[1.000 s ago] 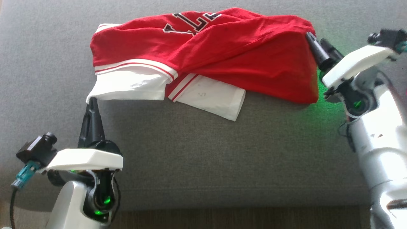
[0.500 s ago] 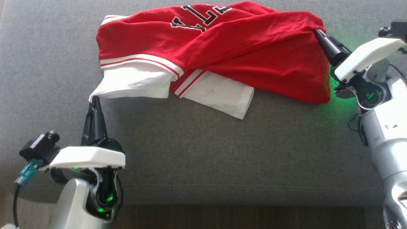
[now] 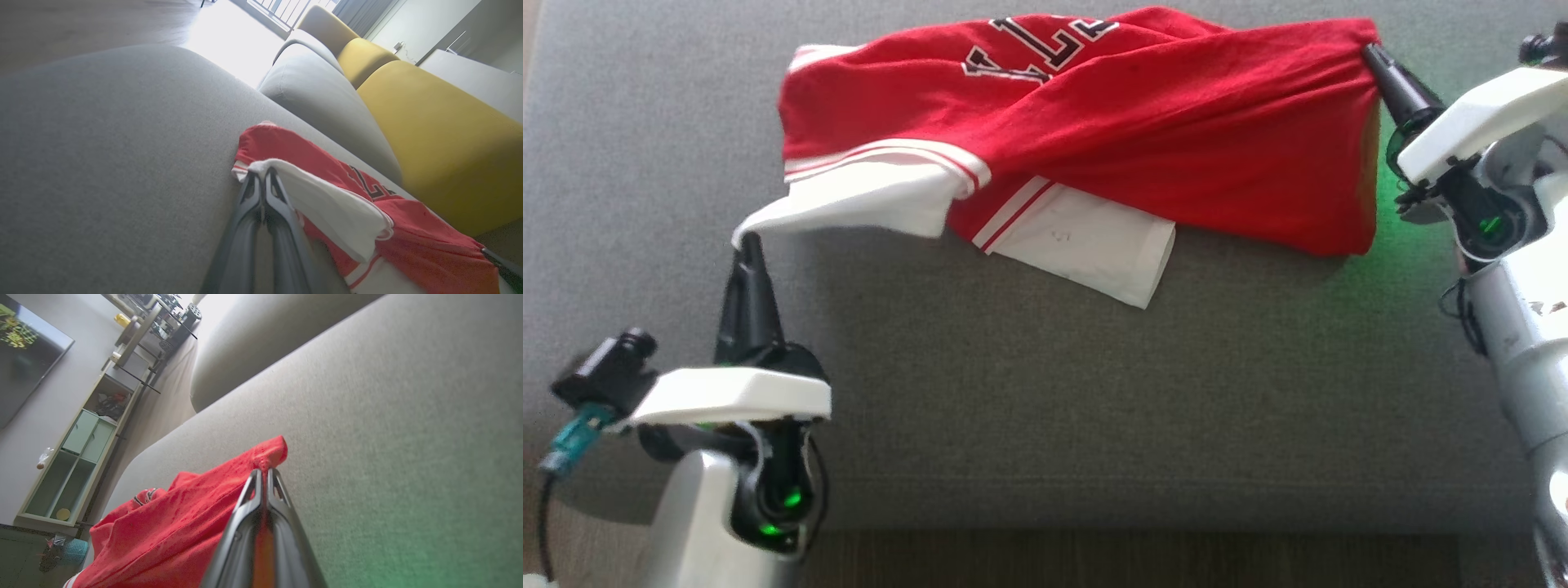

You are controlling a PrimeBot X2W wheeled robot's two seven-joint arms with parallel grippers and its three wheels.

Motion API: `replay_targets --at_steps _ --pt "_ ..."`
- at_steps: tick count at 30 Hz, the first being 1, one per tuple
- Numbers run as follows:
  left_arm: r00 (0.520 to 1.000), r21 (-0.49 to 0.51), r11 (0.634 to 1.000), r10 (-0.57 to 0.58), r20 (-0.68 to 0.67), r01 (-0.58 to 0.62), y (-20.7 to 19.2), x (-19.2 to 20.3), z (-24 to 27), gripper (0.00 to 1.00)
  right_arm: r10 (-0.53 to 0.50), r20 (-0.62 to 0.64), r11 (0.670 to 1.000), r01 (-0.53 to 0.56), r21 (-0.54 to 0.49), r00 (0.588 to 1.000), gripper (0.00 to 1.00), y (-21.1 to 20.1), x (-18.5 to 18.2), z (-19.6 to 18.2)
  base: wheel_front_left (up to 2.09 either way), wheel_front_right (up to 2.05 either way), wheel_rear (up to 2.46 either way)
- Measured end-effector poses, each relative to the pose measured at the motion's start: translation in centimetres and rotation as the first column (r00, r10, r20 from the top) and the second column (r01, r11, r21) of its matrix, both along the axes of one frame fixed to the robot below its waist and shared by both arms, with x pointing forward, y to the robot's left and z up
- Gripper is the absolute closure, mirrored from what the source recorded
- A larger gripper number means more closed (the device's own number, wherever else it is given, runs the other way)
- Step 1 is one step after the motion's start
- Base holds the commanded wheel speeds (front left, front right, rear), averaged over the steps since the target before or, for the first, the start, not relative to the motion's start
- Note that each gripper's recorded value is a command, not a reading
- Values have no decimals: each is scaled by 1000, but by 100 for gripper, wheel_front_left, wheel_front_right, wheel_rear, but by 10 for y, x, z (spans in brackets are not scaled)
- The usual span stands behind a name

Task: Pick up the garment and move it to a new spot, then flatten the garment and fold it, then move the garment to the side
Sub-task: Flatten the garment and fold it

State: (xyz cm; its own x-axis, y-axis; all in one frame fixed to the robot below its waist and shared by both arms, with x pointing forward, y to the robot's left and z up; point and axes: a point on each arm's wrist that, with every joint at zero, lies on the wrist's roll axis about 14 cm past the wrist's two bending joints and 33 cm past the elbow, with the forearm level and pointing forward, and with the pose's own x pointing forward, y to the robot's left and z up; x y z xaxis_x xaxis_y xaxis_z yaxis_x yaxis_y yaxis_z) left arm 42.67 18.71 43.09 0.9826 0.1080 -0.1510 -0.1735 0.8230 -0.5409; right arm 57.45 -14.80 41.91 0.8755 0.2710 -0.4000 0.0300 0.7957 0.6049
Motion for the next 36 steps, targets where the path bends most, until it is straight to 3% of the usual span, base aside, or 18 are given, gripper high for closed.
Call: replay_targets --at_steps 5,9,13,20,23,25,27,31,34,35,36 --pt "991 -15 1000 12 132 -10 7 14 40 100 34 124 997 -24 -80 992 100 -5 4 36 0 0 0" --pt "956 -37 999 3 295 9 12 36 97 100 49 253 992 -17 -127 966 100 -10 5 78 0 0 0" --pt "892 -47 997 -30 451 58 13 58 168 100 63 375 988 -4 -155 925 100 -13 1 122 0 0 0" --pt "724 -7 987 -113 681 160 -3 67 299 100 40 606 990 51 -133 794 100 -21 -12 223 0 0 0" --pt "711 5 978 -156 685 210 -16 68 313 100 75 613 988 26 -154 786 96 -20 -24 232 0 0 0" --pt "747 -6 974 -170 643 227 -20 70 296 100 100 589 983 12 -184 802 90 -23 -32 222 0 0 0" --pt "801 -21 976 -166 575 217 -18 70 263 100 110 537 978 5 -208 836 91 -31 -40 193 0 0 0" --pt "919 -70 986 -117 376 154 -2 54 167 100 126 368 972 -40 -231 921 96 -30 -72 99 0 0 0" --pt "962 -102 989 -75 262 105 8 38 116 100 114 252 977 -63 -202 961 98 -24 -103 41 0 0 0" --pt "968 -108 990 -68 240 96 10 35 106 100 108 219 981 -69 -181 970 92 -19 -111 27 0 0 0" --pt "972 -111 990 -58 228 85 13 32 99 100 109 193 983 -78 -164 975 75 -13 -119 16 0 0 0"
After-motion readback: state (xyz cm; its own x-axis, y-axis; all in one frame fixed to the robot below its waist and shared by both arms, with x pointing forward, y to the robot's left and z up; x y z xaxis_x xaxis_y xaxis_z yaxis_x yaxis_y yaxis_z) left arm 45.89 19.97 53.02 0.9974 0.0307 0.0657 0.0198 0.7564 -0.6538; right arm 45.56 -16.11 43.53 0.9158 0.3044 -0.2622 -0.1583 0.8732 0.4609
